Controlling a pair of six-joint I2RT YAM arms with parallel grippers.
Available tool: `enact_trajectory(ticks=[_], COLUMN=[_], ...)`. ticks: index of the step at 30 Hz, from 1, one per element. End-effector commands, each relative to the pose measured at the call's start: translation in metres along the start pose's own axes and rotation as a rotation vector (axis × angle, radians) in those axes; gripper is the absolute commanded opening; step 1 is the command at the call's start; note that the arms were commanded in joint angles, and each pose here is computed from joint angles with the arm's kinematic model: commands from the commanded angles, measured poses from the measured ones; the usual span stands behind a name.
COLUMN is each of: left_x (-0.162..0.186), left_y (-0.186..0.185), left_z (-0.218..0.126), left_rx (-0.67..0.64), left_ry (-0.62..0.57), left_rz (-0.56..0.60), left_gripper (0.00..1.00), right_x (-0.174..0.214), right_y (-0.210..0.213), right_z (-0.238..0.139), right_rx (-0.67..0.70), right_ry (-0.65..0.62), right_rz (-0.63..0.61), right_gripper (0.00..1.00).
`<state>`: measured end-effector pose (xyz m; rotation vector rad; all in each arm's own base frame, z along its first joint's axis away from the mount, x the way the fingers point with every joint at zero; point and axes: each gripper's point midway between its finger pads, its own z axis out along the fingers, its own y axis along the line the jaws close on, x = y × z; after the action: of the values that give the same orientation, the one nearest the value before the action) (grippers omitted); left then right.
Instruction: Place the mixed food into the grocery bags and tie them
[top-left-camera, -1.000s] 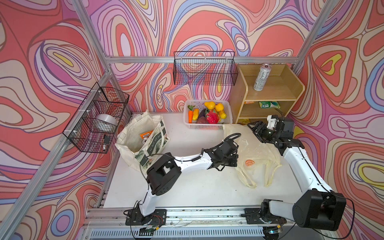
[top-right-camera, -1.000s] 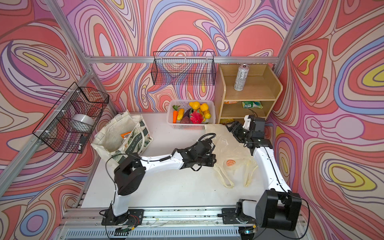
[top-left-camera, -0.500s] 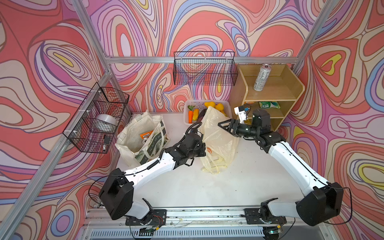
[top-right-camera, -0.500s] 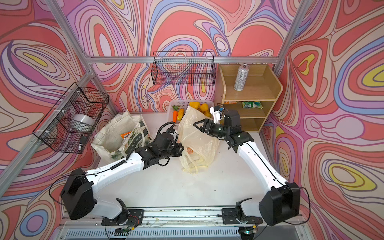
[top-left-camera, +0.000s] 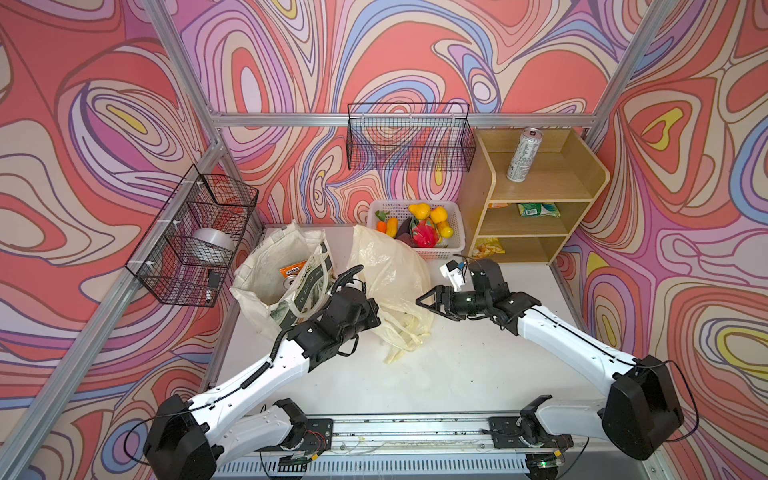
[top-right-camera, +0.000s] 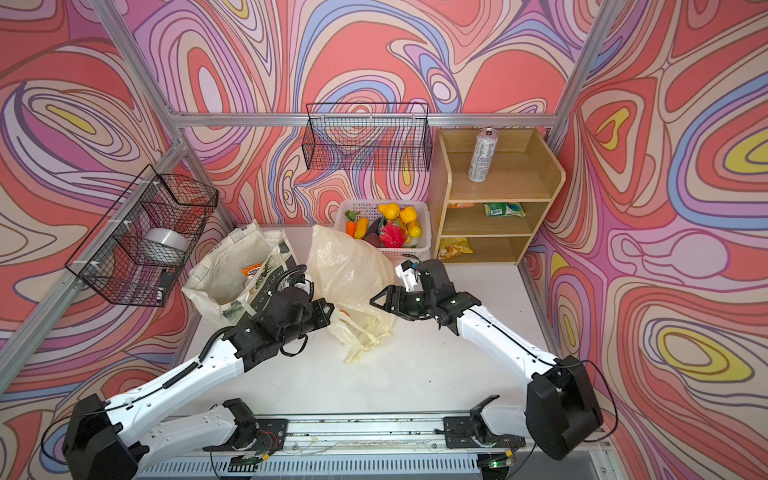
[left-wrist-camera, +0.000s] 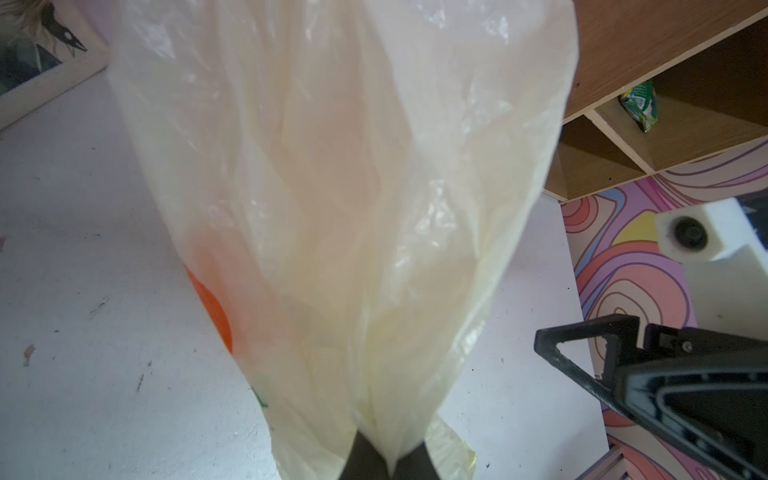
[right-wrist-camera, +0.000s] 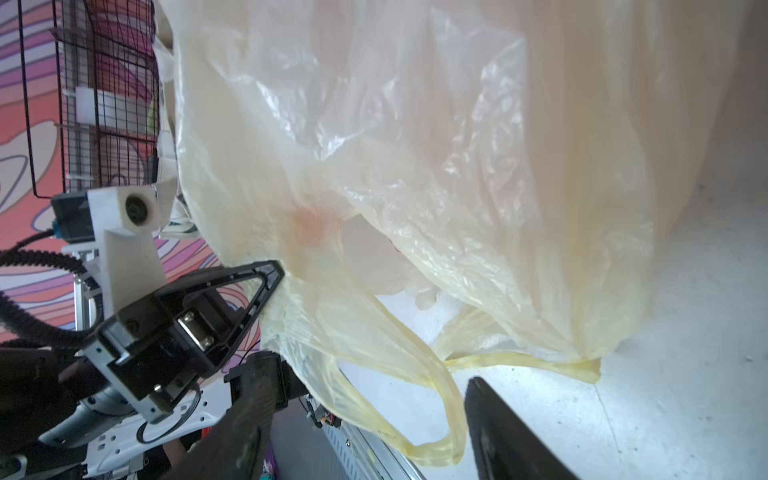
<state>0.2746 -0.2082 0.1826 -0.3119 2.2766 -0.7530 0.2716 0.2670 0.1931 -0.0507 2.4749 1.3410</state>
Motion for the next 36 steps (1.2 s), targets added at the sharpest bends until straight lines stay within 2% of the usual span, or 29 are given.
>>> enact_trajectory(ticks=[1, 14, 21, 26, 27, 28, 30, 32, 34, 36], left_x=[-0.002, 0.0, 0.012, 0.024, 0.028, 0.031, 0.035, 0.035, 0.029, 0.02], left_y=[0.006, 0.01, 0.023, 0.034, 0.035, 0.037, 0.041, 0.044, 0.045, 0.043], left_z=[0.001, -0.01, -0.014, -0.02, -0.02, -0.02, -0.022, -0.027, -0.035, -0.046], left_rx=[-0.022, -0.021, -0.045, -0.036, -0.026, -0.024, -0.022, -0.03, -0.049, -0.062], left_ry=[-0.023, -0.019, 0.012, 0.033, 0.041, 0.048, 0.057, 0.052, 0.037, 0.014], left_rz=[-0.038, -0.028, -0.041, -0.073, -0.08, -0.085, -0.084, -0.06, -0.02, 0.036], left_gripper=[0.0, 0.0, 0.0, 0.0, 0.03, 0.12, 0.39, 0.59, 0.71, 0.78], right_x=[0.004, 0.001, -0.021, -0.043, -0.048, -0.053, -0.061, -0.069, -0.075, -0.083], right_y=[0.001, -0.027, -0.031, -0.021, -0.018, -0.014, -0.006, 0.001, 0.004, 0.008], right_z=[0.017, 0.066, 0.076, 0.075, 0.075, 0.076, 0.077, 0.076, 0.074, 0.071], right_rx=[-0.022, -0.085, -0.172, -0.212, -0.213, -0.217, -0.21, -0.199, -0.183, -0.175], right_ry=[-0.003, -0.023, -0.153, -0.236, -0.243, -0.248, -0.249, -0.254, -0.266, -0.276], right_rz=[0.026, 0.208, 0.266, 0.233, 0.218, 0.204, 0.169, 0.135, 0.106, 0.082], right_gripper=[0.77, 0.8, 0.81, 0.81, 0.81, 0.81, 0.8, 0.8, 0.8, 0.8])
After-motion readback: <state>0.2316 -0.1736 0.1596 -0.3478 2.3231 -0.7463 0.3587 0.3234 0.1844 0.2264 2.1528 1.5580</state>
